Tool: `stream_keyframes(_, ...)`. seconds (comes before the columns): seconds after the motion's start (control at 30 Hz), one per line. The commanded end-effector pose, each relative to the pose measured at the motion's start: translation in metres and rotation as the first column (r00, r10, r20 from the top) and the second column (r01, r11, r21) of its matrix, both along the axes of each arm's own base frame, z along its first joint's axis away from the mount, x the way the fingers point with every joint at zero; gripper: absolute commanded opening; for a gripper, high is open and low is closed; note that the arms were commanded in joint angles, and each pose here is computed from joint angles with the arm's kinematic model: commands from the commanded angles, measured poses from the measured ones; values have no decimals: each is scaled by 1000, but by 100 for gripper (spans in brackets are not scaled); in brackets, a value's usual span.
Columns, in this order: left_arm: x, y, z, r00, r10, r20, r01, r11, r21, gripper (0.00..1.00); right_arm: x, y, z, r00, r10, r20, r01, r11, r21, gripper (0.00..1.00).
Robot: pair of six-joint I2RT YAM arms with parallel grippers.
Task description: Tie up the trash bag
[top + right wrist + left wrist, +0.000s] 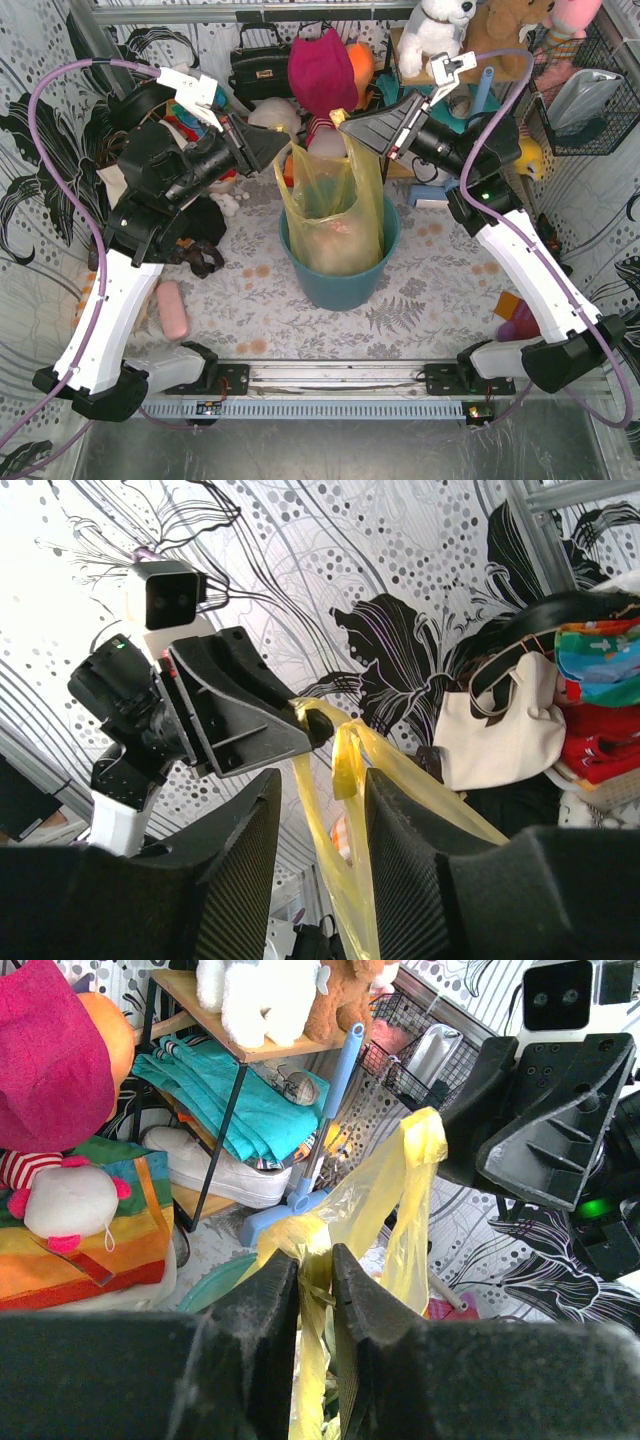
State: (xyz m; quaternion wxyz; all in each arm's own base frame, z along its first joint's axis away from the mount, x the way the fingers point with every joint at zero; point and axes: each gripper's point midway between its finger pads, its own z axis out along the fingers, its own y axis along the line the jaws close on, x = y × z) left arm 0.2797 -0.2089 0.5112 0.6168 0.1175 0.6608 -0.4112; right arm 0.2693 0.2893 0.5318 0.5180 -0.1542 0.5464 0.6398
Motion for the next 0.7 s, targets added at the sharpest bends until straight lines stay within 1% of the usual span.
stream_keyframes(0.0, -8, 3, 20, 998, -7, 64, 8, 1000, -18, 26, 1, 0, 10, 1000, -25, 12, 25, 1000, -8, 39)
stream_keyframes(0.1, -9, 3, 20, 998, -9, 64, 10, 1000, -19, 25, 1, 3, 4, 1000, -10, 1, 10, 999, -30, 40)
stream_keyframes(0.27, -10, 3, 20, 998, -11, 66, 13, 1000, -21, 25, -7, 6, -13, 1000, 4, 15, -3, 993, -115, 57)
stream_keyframes(0.37, -12, 1, 21, 997, -28, 67, 30, 999, -25, 25, -6, 1, -23, 999, -36, 31, 41, 984, -174, 61)
stream_keyframes(0.4, -13, 0, 22, 997, -36, 68, 38, 999, -29, 27, -5, 0, -26, 998, -51, 41, 57, 980, -188, 62)
stream_keyframes(0.5, -18, -2, 23, 996, -57, 65, 60, 997, -45, 44, -1, -4, -30, 993, -87, 74, 101, 971, -218, 66)
stream_keyframes(0.57, -23, -4, 22, 995, -80, 61, 84, 995, -56, 51, 0, -4, -31, 991, -93, 99, 114, 966, -232, 69)
stream_keyframes(0.67, -31, -7, 15, 992, -116, 44, 119, 990, -69, 55, 1, -5, -31, 986, -91, 138, 125, 957, -261, 73)
